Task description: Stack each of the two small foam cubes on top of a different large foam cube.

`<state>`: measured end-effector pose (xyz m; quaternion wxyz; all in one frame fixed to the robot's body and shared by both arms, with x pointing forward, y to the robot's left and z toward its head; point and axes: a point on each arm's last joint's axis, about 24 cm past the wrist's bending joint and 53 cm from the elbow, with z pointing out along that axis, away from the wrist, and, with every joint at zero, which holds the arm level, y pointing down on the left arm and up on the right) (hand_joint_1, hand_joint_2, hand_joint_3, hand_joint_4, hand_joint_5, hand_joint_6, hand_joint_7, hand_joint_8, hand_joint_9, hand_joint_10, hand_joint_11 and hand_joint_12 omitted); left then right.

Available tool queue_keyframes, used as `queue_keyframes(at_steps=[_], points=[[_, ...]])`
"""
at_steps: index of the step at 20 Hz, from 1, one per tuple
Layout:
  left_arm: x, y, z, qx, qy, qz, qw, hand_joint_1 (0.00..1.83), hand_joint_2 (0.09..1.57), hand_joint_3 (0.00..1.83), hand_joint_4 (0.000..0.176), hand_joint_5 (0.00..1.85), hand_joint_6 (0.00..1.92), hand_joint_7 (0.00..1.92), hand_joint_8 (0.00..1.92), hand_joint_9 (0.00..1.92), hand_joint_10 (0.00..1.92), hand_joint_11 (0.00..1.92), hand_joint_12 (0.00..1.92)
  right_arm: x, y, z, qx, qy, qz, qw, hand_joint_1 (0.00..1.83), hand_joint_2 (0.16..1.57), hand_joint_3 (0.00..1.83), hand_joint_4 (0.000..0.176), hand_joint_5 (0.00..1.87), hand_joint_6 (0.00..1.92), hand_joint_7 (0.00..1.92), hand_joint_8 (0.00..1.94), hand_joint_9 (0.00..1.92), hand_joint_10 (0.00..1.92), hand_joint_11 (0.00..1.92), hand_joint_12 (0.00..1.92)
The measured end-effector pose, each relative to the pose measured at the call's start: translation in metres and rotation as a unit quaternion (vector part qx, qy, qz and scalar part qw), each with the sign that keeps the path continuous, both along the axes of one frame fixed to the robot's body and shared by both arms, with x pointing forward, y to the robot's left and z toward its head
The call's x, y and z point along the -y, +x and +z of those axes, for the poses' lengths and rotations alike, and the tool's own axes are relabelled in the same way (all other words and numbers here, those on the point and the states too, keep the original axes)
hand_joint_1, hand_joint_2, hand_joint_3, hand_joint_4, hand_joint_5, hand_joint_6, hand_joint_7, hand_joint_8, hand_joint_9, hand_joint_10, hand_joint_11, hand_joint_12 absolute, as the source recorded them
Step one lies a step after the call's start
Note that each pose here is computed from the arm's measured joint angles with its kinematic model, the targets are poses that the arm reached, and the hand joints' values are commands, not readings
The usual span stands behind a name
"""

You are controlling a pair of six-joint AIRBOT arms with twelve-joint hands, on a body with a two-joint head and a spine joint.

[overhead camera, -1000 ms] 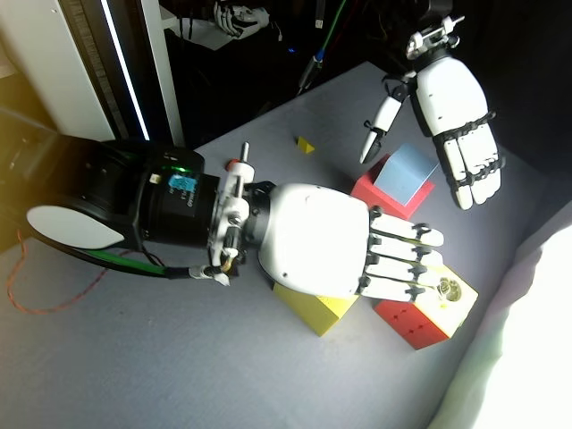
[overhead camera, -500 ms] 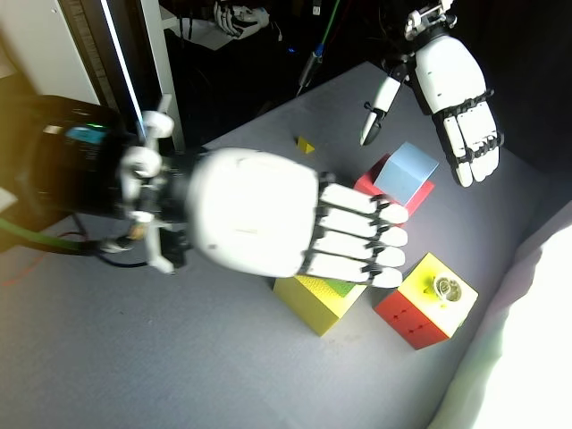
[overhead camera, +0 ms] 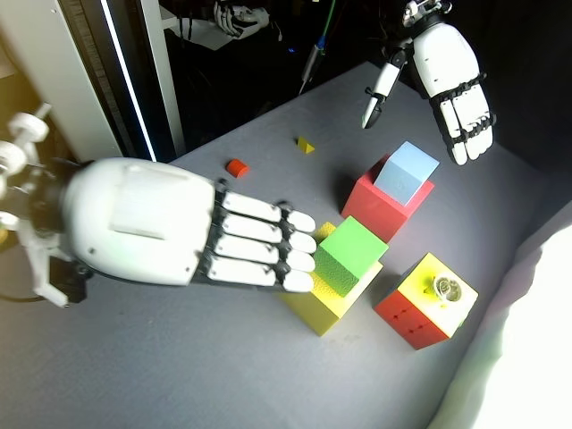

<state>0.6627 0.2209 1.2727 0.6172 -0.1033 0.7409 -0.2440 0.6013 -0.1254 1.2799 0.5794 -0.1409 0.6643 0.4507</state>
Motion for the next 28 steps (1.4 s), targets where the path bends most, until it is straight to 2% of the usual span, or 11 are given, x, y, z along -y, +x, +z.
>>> queue_keyframes(at_steps=[3,8,10,12,15,17,20,22,24,26,28], points=[[-0.009,-0.007,-0.010,-0.004,0.011,0.004,0.9999,0.62,0.79,0.01,0.000,0.00,0.00,0.00,0.00,0.00,0.00,0.00,0.00,-0.013,-0.006,-0.022,-0.012,-0.040,0.008,0.9991,1.02,0.78,0.00,0.000,0.00,0.00,0.00,0.00,0.00,0.00,0.00,0.00],[-0.029,-0.020,-0.040,-0.033,0.029,0.012,0.9990,0.62,0.80,0.01,0.000,0.00,0.00,0.00,0.00,0.00,0.00,0.00,0.00,-0.015,-0.007,-0.026,-0.025,-0.041,0.012,0.9988,1.00,0.79,0.00,0.000,0.00,0.00,0.00,0.00,0.00,0.00,0.00,0.00],[-0.035,-0.032,-0.055,-0.052,0.032,0.015,0.9981,0.61,0.78,0.00,0.000,0.00,0.00,0.00,0.00,0.00,0.00,0.02,0.01,-0.019,-0.011,-0.022,-0.022,-0.030,0.025,0.9990,1.04,0.77,0.00,0.000,0.00,0.00,0.00,0.00,0.00,0.00,0.00,0.00],[-0.037,-0.044,-0.065,-0.065,0.035,0.008,0.9973,0.63,0.78,0.00,0.000,0.00,0.00,0.00,0.00,0.00,0.00,0.01,0.00,-0.023,-0.016,-0.021,-0.014,-0.034,0.037,0.9986,0.98,0.76,0.00,0.000,0.00,0.00,0.00,0.00,0.00,0.00,0.00,0.00],[-0.034,-0.058,-0.064,-0.050,0.052,-0.025,0.9971,0.64,0.79,0.00,0.000,0.00,0.00,0.00,0.00,0.00,0.00,0.02,0.01,-0.028,-0.020,-0.024,-0.007,-0.045,0.047,0.9979,0.99,0.77,0.00,0.000,0.00,0.00,0.00,0.00,0.00,0.00,0.00,0.00],[-0.012,-0.069,-0.062,-0.040,0.057,-0.075,0.9948,0.68,0.78,0.00,0.000,0.00,0.00,0.00,0.00,0.00,0.00,0.03,0.02,-0.028,-0.019,-0.024,-0.008,-0.044,0.046,0.9979,0.99,0.78,0.00,0.000,0.00,0.00,0.00,0.00,0.00,0.00,0.00,0.00],[0.024,-0.089,-0.058,-0.022,0.067,-0.156,0.9852,0.67,0.80,0.01,0.000,0.00,0.00,0.00,0.00,0.00,0.00,0.01,0.02,-0.028,-0.019,-0.024,-0.008,-0.044,0.047,0.9979,0.96,0.79,0.01,0.000,0.00,0.00,0.00,0.00,0.00,0.00,0.01,0.00],[0.040,-0.100,-0.056,-0.014,0.065,-0.196,0.9784,0.66,0.81,0.01,0.000,0.00,0.00,0.00,0.00,0.00,0.00,0.02,0.03,-0.028,-0.019,-0.024,-0.007,-0.044,0.047,0.9979,0.94,0.80,0.01,0.000,0.00,0.00,0.00,0.00,0.00,0.00,0.03,0.01],[0.058,-0.113,-0.054,-0.012,0.057,-0.237,0.9699,0.67,0.81,0.01,0.000,0.00,0.00,0.00,0.00,0.00,0.00,0.00,0.03,-0.029,-0.020,-0.024,-0.008,-0.044,0.048,0.9979,0.94,0.81,0.01,0.000,0.00,0.00,0.00,0.00,0.01,0.00,0.06,0.03],[0.074,-0.128,-0.055,-0.012,0.057,-0.273,0.9601,0.66,0.82,0.00,0.000,0.00,0.00,0.00,0.00,0.00,0.00,0.00,0.17,-0.029,-0.020,-0.024,-0.008,-0.044,0.047,0.9979,0.94,0.87,0.01,0.000,0.04,0.00,0.06,0.00,0.06,0.01,0.08,0.06],[0.086,-0.139,-0.053,-0.007,0.057,-0.301,0.9520,0.66,0.82,0.00,0.000,0.00,0.00,0.00,0.00,0.00,0.00,0.00,0.18,-0.029,-0.019,-0.024,-0.007,-0.044,0.047,0.9979,0.93,0.88,0.01,0.000,0.05,0.00,0.07,0.00,0.07,0.00,0.08,0.07]])
